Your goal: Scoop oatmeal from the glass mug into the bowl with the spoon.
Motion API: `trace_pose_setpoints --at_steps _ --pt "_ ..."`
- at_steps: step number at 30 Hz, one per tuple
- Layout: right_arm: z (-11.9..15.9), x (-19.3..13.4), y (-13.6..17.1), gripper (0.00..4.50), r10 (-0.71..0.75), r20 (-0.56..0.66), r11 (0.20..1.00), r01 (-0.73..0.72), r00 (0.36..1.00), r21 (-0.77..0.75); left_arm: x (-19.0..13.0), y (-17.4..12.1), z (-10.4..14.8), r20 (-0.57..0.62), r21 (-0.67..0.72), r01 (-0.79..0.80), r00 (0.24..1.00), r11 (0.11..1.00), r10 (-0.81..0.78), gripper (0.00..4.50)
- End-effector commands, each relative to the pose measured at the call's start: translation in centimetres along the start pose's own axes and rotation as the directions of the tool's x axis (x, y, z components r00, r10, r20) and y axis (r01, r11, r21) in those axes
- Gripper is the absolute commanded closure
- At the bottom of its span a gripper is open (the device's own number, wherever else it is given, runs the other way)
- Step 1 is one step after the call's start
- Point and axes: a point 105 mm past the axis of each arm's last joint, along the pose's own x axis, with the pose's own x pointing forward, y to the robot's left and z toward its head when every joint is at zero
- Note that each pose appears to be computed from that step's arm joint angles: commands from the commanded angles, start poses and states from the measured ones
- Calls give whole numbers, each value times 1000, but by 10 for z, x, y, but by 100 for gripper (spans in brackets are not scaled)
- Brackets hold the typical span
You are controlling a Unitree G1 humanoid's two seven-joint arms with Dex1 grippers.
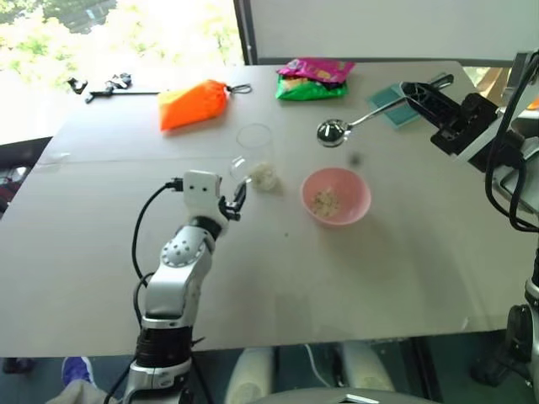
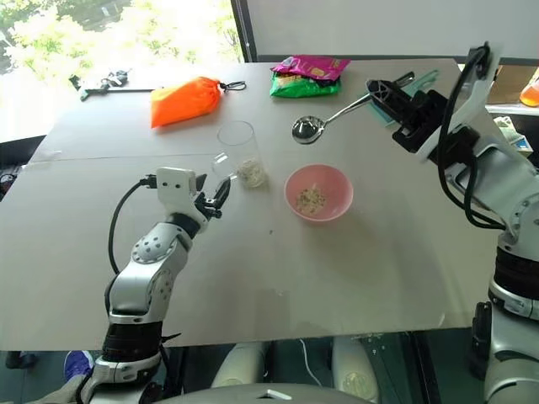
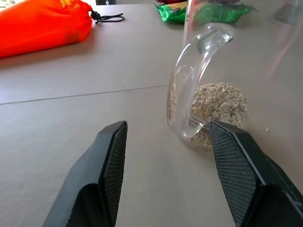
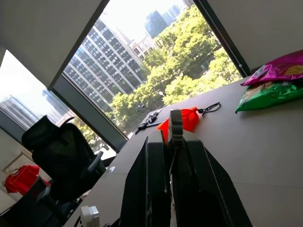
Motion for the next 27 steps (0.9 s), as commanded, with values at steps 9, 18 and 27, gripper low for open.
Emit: trace_pose_setpoints --at_steps 9,18,27 --pt "2 -5 3 450 14 27 998 -12 1000 -54 3 12 23 120 28 -147 983 989 142 173" --pt "-2 -5 2 450 9 22 999 -8 1000 -51 11 9 27 142 31 -169 976 985 163 363" --pt "-4 -7 2 450 0 24 998 2 1000 -57 20 17 25 141 5 -194 971 981 192 441"
